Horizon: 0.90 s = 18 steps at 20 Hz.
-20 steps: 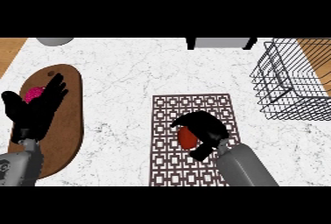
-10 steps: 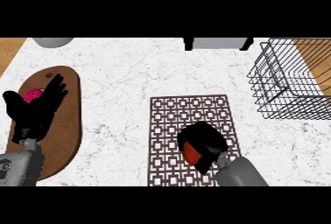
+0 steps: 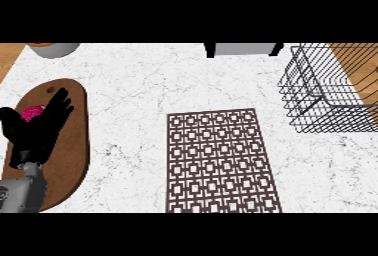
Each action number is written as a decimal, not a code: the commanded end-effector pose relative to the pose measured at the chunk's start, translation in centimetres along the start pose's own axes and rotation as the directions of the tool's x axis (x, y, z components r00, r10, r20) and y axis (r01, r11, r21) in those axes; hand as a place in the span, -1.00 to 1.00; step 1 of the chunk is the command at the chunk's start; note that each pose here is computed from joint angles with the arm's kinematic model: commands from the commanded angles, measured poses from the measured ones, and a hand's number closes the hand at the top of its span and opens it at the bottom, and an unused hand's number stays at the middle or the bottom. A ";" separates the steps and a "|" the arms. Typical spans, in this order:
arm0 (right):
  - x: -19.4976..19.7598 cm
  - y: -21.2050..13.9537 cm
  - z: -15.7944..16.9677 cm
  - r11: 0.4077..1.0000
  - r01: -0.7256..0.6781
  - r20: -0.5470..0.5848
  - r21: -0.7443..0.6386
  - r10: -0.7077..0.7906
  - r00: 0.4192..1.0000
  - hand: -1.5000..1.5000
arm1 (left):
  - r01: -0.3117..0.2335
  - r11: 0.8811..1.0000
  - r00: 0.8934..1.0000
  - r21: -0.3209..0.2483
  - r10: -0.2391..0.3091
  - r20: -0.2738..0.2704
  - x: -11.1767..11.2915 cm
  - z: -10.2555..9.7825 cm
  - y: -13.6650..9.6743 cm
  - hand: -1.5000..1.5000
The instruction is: Pick the bell pepper from the placemat and place it in the basket
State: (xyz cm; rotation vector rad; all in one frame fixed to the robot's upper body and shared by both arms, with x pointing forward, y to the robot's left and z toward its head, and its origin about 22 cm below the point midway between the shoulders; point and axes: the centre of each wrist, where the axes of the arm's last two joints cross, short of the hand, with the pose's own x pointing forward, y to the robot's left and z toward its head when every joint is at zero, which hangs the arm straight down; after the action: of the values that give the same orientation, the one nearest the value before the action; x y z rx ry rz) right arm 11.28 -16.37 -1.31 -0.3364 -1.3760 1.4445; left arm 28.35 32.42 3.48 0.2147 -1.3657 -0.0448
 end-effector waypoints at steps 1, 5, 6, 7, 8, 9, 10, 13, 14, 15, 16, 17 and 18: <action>1.8 0.6 5.0 0.997 0.080 -0.016 -0.017 -0.080 0.997 1.00 | 0.015 1.000 1.000 -0.025 -0.015 0.011 -0.4 0.2 0.0 0.00; 4.0 -0.4 6.4 0.929 0.340 0.138 -0.146 -0.321 0.937 1.00 | -0.004 1.000 1.000 -0.007 0.005 0.011 0.4 0.2 -0.1 0.00; 5.2 0.1 7.0 0.915 0.371 0.181 -0.160 -0.343 0.922 1.00 | -0.004 1.000 1.000 -0.003 0.004 -0.004 -0.3 0.1 -0.2 0.00; 5.2 -0.8 7.5 0.873 0.453 0.227 -0.182 -0.411 0.883 1.00 | 0.006 1.000 1.000 -0.004 -0.006 0.007 -0.5 0.5 0.5 0.00; 6.5 -1.6 8.0 0.853 0.474 0.276 -0.218 -0.412 0.868 1.00 | -0.001 1.000 1.000 0.023 0.001 0.005 -0.4 0.1 0.4 0.00; 6.1 -3.0 8.6 0.847 0.460 0.325 -0.267 -0.371 0.870 1.00 | -0.010 1.000 1.000 -0.012 0.010 0.004 -0.6 0.5 -0.9 0.00; 6.0 -3.2 9.3 0.846 0.449 0.335 -0.287 -0.350 0.875 1.00 | -0.005 1.000 1.000 -0.019 0.005 0.013 0.4 0.1 -0.1 0.00; 6.9 -6.1 12.1 0.819 0.430 0.324 -0.379 -0.317 0.891 1.00 | -0.018 1.000 1.000 -0.008 0.018 0.004 -0.8 0.1 0.1 0.00; 7.1 -7.6 11.5 0.791 0.437 0.303 -0.428 -0.330 0.894 1.00 | -0.002 1.000 1.000 -0.013 0.002 -0.003 0.1 0.4 -1.4 0.00; 7.9 -8.3 12.3 0.783 0.434 0.290 -0.446 -0.332 0.897 1.00 | -0.002 1.000 1.000 -0.004 0.002 0.009 1.2 0.4 -0.9 0.00; 7.7 -8.8 12.7 0.779 0.432 0.283 -0.456 -0.333 0.899 1.00 | 0.014 1.000 1.000 0.006 -0.014 0.015 1.3 -0.2 1.4 0.00; 8.0 -10.2 13.3 0.772 0.422 0.267 -0.476 -0.330 0.905 1.00 | 0.004 1.000 1.000 -0.003 -0.004 0.007 -0.2 0.4 -0.4 0.00; 7.8 -10.0 13.0 0.763 0.402 0.257 -0.506 -0.312 0.915 1.00 | 0.004 1.000 1.000 -0.011 -0.004 0.018 -0.8 0.6 -0.2 0.00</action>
State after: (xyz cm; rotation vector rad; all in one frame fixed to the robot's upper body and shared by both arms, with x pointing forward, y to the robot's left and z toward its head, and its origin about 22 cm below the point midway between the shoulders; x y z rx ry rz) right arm 2.85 -18.26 7.67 -0.2213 -1.7079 0.8903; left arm 28.08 32.25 3.58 0.2112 -1.3746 -0.0510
